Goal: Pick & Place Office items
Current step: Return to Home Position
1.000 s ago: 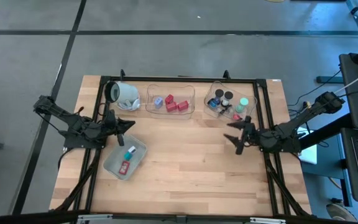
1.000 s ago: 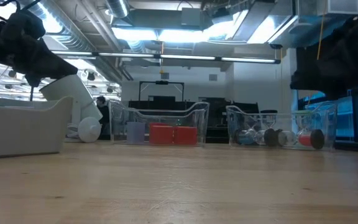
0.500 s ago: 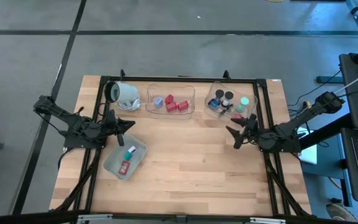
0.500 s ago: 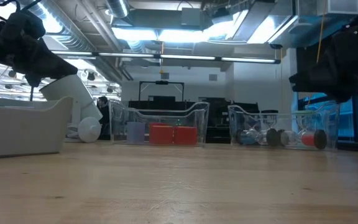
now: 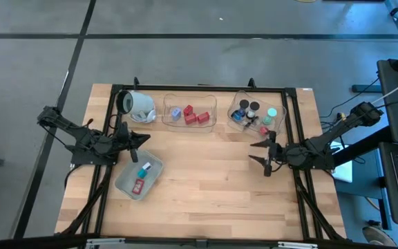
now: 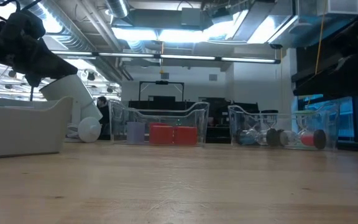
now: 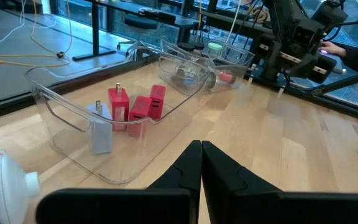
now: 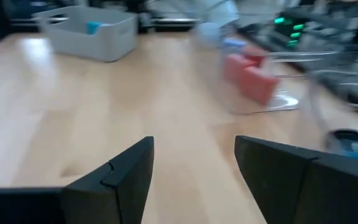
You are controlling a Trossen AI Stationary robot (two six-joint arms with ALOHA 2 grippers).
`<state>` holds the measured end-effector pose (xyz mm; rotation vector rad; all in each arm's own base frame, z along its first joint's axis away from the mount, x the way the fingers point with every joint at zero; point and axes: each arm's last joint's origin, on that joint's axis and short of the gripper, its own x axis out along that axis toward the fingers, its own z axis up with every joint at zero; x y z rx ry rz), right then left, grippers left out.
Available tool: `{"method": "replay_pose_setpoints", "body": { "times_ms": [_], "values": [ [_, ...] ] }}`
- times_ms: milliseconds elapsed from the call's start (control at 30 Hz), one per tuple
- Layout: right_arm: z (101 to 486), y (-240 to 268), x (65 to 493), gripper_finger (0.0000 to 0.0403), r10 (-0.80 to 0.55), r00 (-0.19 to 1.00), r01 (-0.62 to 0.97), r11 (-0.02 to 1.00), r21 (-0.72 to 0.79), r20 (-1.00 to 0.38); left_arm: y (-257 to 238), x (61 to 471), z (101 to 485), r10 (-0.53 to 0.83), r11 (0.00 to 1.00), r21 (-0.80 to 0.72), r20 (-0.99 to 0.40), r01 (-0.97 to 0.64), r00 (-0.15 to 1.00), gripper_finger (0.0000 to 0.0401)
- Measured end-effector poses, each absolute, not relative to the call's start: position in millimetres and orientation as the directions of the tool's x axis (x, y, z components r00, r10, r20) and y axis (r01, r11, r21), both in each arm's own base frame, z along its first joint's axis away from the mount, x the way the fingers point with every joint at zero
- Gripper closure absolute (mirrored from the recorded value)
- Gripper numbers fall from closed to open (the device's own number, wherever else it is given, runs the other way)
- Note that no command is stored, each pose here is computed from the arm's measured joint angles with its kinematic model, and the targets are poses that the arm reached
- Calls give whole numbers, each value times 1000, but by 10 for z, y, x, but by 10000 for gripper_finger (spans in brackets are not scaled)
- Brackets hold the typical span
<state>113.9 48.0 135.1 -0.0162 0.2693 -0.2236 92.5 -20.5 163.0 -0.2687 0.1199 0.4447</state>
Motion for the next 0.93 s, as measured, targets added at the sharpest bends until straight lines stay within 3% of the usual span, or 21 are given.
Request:
{"method": "replay_pose_setpoints", "body": {
  "times_ms": [367, 933],
  "values": [
    [1342, 552, 1143, 176, 24, 950, -18, 1000, 24, -312, -205, 925, 1630, 408, 868, -230, -173, -440, 896, 397],
    [1341, 562, 1143, 176, 59, 946, -50, 998, 35, -318, -205, 925, 1630, 408, 868, -230, -173, -440, 896, 397]
  ]
}}
